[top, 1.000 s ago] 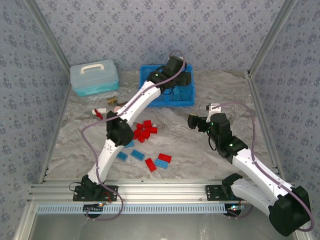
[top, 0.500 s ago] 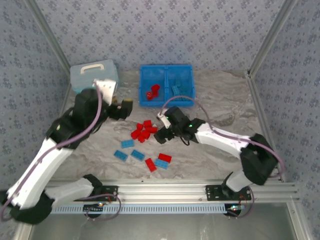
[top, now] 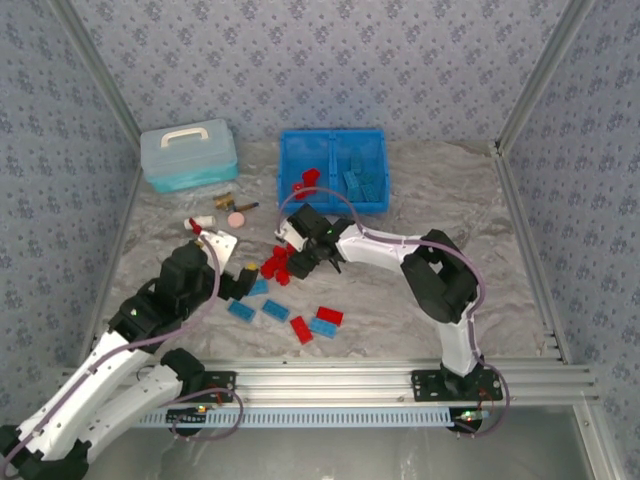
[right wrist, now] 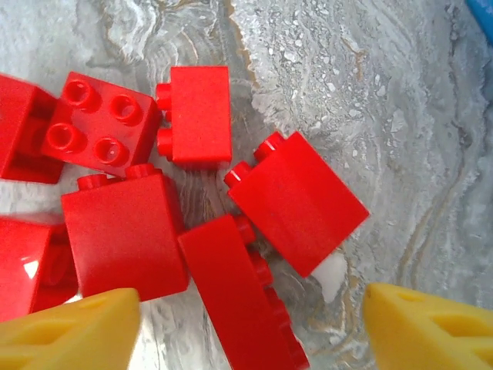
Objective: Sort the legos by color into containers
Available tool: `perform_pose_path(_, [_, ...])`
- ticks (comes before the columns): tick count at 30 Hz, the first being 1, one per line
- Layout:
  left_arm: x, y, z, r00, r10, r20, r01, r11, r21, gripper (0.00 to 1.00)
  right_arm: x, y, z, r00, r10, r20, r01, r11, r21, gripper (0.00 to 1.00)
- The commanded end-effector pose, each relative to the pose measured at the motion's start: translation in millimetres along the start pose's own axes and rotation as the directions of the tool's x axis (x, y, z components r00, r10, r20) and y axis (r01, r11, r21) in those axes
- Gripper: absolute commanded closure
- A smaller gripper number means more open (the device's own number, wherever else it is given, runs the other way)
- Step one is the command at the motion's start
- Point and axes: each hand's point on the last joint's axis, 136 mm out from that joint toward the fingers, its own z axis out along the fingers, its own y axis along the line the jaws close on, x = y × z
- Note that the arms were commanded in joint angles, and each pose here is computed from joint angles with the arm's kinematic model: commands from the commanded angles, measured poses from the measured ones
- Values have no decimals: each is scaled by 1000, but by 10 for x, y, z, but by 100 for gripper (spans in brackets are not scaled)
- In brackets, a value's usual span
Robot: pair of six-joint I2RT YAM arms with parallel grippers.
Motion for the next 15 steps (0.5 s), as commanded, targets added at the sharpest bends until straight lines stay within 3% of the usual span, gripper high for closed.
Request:
perform_pose_path(1, [-204,-209,-52,991,13,130,-29,993,119,1,345,78,200,990,-43,-136,38,998,-41,35])
perform_pose_path(3, [-240,-213,-96,990,39,137,-56,991,121,1,389,86,209,988,-36,-149,30,999,-41,43])
perform_pose_path(9, [-143,-334,-180,975,210,75,-221,955,196,1,463,135,68,991,-5,-136,-3,998,-55,55])
perform_pose_path(15, [-66,-387,-98,977,195,91,-211,954,213,1,504,127,-33,991,13,-132,-19,999,-48,60])
